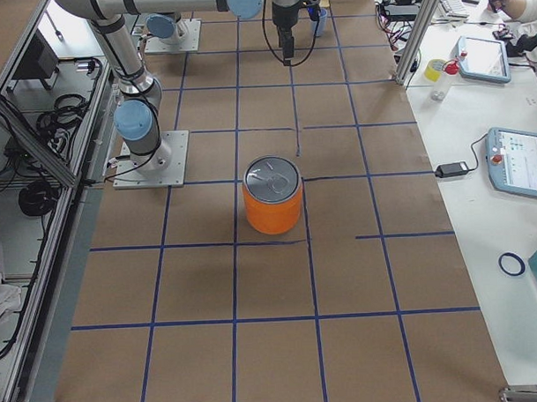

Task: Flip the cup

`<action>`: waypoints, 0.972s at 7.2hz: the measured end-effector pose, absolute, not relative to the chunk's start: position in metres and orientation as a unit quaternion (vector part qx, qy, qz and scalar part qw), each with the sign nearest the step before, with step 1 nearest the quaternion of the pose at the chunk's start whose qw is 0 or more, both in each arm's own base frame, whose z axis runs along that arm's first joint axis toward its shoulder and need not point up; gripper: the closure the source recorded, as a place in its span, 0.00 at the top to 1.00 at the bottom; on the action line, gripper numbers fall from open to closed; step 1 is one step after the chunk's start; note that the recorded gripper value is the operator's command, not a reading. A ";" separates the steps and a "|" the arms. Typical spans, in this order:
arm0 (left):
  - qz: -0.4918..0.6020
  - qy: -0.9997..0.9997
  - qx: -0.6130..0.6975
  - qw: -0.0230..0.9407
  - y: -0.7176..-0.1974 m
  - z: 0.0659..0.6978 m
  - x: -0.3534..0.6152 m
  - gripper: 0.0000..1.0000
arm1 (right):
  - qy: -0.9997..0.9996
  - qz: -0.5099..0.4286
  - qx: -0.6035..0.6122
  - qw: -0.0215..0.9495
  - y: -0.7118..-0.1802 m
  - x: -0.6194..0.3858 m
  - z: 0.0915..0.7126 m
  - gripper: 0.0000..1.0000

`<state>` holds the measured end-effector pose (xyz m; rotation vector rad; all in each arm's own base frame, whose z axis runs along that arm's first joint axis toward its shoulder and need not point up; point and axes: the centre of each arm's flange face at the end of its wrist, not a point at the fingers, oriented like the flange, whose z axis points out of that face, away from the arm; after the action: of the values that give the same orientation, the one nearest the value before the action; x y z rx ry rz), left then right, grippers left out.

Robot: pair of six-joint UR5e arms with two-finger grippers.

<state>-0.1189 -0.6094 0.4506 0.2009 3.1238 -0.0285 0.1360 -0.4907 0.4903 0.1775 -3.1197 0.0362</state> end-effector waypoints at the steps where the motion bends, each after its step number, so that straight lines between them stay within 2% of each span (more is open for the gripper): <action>1: -0.021 0.997 0.070 0.005 -0.584 0.468 -0.133 1.00 | -0.998 0.012 0.067 0.010 -0.491 0.136 0.490 1.00; 3: -0.039 0.997 0.066 0.004 -0.541 0.480 -0.142 1.00 | -0.997 0.013 0.076 0.011 -0.491 0.136 0.491 1.00; 7: -0.069 0.997 0.035 0.000 -0.513 0.473 -0.151 1.00 | -0.997 0.016 0.071 0.010 -0.493 0.134 0.491 1.00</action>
<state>-0.1508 -0.5126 0.4735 0.1109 3.1313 -0.2167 0.1336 -0.4927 0.4908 0.2217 -3.1139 0.0510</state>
